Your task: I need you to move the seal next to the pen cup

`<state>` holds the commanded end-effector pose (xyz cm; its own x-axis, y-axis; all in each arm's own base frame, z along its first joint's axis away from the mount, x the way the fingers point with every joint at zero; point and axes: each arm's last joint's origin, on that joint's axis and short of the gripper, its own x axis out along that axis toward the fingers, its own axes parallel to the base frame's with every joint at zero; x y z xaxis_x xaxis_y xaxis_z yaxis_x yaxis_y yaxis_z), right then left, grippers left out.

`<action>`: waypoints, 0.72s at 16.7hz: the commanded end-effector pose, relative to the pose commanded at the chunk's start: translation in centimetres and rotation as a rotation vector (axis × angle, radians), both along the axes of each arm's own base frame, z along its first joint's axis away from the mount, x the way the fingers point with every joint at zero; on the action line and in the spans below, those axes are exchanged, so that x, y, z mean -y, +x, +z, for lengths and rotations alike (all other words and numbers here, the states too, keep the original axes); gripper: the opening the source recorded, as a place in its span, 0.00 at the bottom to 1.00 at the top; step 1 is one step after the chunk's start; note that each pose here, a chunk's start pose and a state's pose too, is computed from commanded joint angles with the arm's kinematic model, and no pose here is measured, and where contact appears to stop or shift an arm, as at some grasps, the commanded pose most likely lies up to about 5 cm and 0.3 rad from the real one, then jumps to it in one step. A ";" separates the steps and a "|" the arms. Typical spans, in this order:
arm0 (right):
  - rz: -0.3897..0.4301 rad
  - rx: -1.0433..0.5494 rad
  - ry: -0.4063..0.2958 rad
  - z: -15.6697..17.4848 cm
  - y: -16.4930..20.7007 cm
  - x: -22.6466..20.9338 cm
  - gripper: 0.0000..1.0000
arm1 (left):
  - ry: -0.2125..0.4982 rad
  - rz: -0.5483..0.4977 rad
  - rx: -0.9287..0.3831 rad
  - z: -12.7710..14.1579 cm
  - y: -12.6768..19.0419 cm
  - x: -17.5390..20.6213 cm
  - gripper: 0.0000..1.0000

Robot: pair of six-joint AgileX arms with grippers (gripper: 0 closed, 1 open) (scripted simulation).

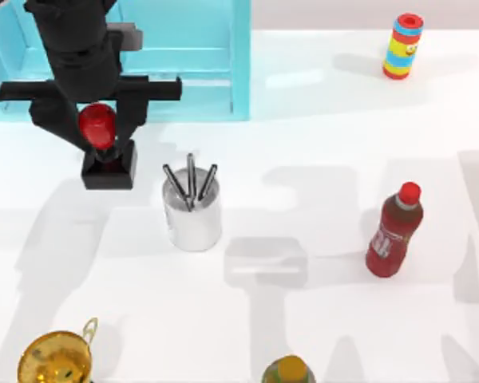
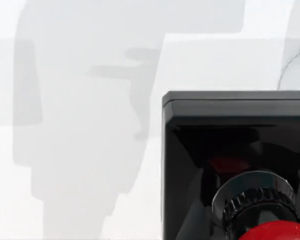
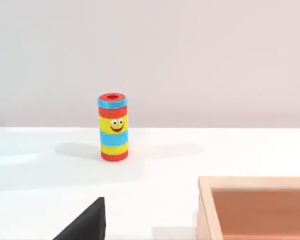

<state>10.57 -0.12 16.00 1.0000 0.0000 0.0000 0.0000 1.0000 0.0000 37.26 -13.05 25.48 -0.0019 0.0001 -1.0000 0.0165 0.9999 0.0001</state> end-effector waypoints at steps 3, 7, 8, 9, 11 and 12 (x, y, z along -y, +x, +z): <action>0.000 0.000 0.000 0.0 0.0 0.0 1.00 | 0.000 -0.002 -0.002 -0.8 0.0 0.1 0.00; 0.000 0.000 0.000 0.0 0.0 0.0 1.00 | -0.001 -0.004 0.002 -1.4 0.0 0.2 0.00; 0.000 0.000 0.000 0.0 0.0 0.0 1.00 | -0.001 -0.004 0.002 -1.4 0.0 0.2 0.00; 0.000 0.000 0.000 0.0 0.0 0.0 1.00 | -0.001 -0.004 0.002 -1.4 0.0 0.2 0.00; 0.000 0.000 0.000 0.0 0.0 0.0 1.00 | -0.001 -0.004 0.002 -1.4 0.0 0.2 0.15; 0.000 0.000 0.000 0.0 0.0 0.0 1.00 | -0.001 -0.004 0.002 -1.4 0.0 0.2 0.23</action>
<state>10.57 -0.12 16.00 1.0000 0.0000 0.0000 0.0000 1.0000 0.0000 37.26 -13.28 24.04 -0.0001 -0.0009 -1.0000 0.0200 0.9998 -0.0009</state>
